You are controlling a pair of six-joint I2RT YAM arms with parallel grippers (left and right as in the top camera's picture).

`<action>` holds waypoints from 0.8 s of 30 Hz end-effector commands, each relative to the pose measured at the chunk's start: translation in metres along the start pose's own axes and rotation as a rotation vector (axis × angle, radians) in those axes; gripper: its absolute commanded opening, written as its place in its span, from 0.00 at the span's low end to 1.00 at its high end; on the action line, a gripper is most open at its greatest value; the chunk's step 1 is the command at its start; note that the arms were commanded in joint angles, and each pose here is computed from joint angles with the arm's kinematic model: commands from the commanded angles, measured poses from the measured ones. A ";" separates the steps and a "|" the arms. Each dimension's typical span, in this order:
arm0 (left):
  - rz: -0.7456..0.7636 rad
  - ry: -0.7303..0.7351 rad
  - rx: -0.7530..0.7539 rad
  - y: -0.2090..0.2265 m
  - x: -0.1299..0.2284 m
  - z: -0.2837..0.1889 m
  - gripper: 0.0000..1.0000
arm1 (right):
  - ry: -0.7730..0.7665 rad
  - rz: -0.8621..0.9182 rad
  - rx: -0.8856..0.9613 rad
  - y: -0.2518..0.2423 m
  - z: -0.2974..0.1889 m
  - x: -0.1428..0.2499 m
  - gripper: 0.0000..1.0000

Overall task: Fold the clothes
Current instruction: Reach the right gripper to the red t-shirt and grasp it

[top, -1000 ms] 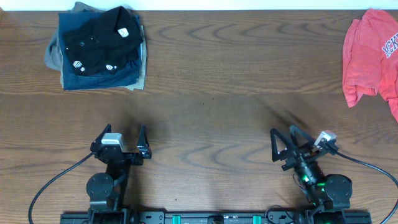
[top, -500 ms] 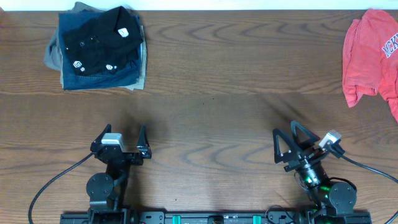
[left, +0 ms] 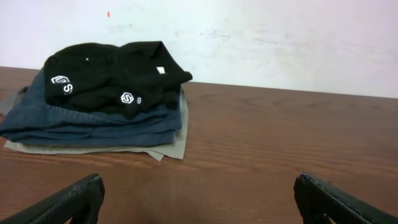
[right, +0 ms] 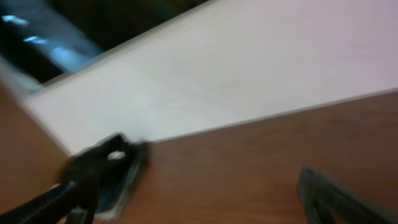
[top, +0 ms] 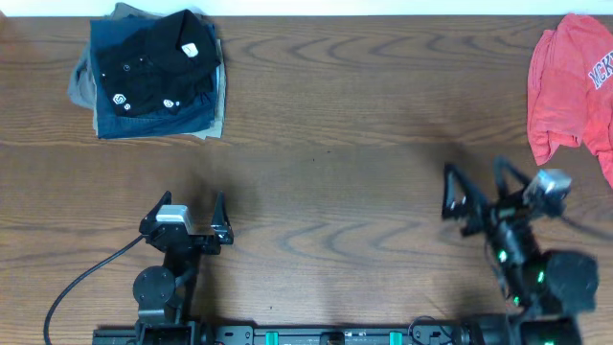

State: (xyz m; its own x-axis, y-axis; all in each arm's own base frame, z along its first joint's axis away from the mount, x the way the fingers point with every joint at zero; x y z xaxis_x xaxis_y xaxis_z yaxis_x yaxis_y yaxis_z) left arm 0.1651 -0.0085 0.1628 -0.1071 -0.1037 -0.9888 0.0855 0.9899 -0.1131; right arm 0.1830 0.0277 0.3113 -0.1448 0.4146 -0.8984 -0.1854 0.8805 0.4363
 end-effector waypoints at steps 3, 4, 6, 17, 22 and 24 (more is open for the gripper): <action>0.001 0.046 0.011 0.000 0.012 0.001 0.98 | 0.061 -0.164 0.391 -0.021 0.038 -0.044 0.99; 0.001 0.046 0.011 0.000 0.012 0.001 0.98 | 0.089 -0.182 0.443 -0.026 0.047 -0.049 0.99; 0.001 0.046 0.011 0.000 0.012 0.001 0.98 | 0.179 -0.221 0.556 -0.039 0.069 -0.062 0.99; 0.001 0.046 0.011 0.000 0.012 0.001 0.98 | 0.597 -0.199 0.861 -0.146 0.151 -0.095 0.99; 0.001 0.046 0.011 0.000 0.012 0.001 0.98 | 0.648 -0.212 0.940 -0.198 0.163 -0.085 0.99; 0.001 0.046 0.011 0.000 0.012 0.001 0.98 | 0.666 -0.186 0.977 -0.222 0.162 -0.079 0.99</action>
State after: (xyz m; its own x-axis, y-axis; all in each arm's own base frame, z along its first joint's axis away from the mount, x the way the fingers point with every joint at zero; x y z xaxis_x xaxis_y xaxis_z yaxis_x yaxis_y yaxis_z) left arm 0.1651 -0.0085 0.1628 -0.1069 -0.1022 -0.9890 0.0857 0.9901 -0.1116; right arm 0.3924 -0.1329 0.2891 -0.7100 0.3033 -0.6355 0.4834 0.8662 -0.1267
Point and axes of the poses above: each gripper's point midway between its finger pads, its own z axis out along the fingers, its own y axis along the line the jaws close on, x = y × z, the point moved 8 cm from there along -z, back along the fingers, and after that the axes turned 1 degree about z, right-handed, at the moved point
